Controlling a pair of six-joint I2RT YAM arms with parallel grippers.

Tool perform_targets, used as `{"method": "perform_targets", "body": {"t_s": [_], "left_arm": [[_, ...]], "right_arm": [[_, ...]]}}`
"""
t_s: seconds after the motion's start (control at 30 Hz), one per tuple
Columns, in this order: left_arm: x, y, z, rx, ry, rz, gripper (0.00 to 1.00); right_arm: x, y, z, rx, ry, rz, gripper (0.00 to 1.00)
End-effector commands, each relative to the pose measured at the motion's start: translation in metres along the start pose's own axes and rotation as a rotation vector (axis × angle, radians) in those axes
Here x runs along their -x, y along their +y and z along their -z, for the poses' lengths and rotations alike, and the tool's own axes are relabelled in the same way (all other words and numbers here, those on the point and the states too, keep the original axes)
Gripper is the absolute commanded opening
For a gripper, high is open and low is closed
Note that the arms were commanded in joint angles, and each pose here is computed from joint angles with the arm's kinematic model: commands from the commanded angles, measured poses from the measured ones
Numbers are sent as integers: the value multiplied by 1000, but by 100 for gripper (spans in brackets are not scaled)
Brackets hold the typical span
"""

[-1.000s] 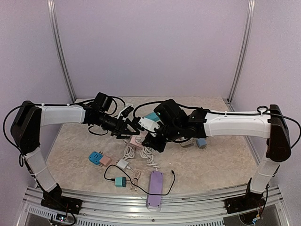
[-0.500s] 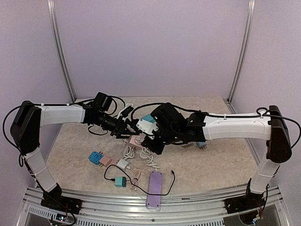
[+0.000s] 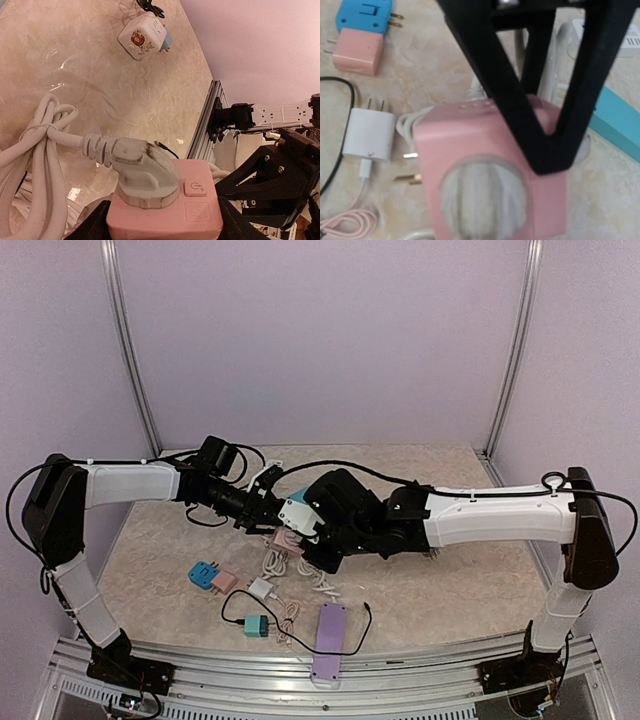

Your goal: Pull the plug off the socket

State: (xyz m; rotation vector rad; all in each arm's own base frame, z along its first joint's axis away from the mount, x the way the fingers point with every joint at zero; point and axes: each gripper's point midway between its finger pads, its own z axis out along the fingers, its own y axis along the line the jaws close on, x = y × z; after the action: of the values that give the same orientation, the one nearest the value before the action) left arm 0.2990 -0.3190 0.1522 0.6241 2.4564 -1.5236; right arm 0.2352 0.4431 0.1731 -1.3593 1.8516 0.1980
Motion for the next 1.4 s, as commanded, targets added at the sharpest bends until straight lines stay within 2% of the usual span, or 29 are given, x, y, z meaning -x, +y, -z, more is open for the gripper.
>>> {"method": "perform_targets", "body": {"t_s": [0.0, 0.2, 0.67, 1.07, 1.37], "left_arm": [[10, 12, 8, 40, -35, 31, 41], [10, 5, 8, 20, -39, 6, 41], [9, -19, 7, -9, -35, -95, 40], [11, -12, 9, 28, -47, -87, 40], [16, 3, 17, 45, -73, -31, 39]], "right_arm": [[33, -5, 16, -42, -86, 11, 0], [46, -7, 29, 26, -164, -43, 0], [51, -34, 50, 262, -329, -295, 0], [47, -37, 50, 239, -324, -298, 0], [44, -31, 44, 100, -248, -198, 0]]}}
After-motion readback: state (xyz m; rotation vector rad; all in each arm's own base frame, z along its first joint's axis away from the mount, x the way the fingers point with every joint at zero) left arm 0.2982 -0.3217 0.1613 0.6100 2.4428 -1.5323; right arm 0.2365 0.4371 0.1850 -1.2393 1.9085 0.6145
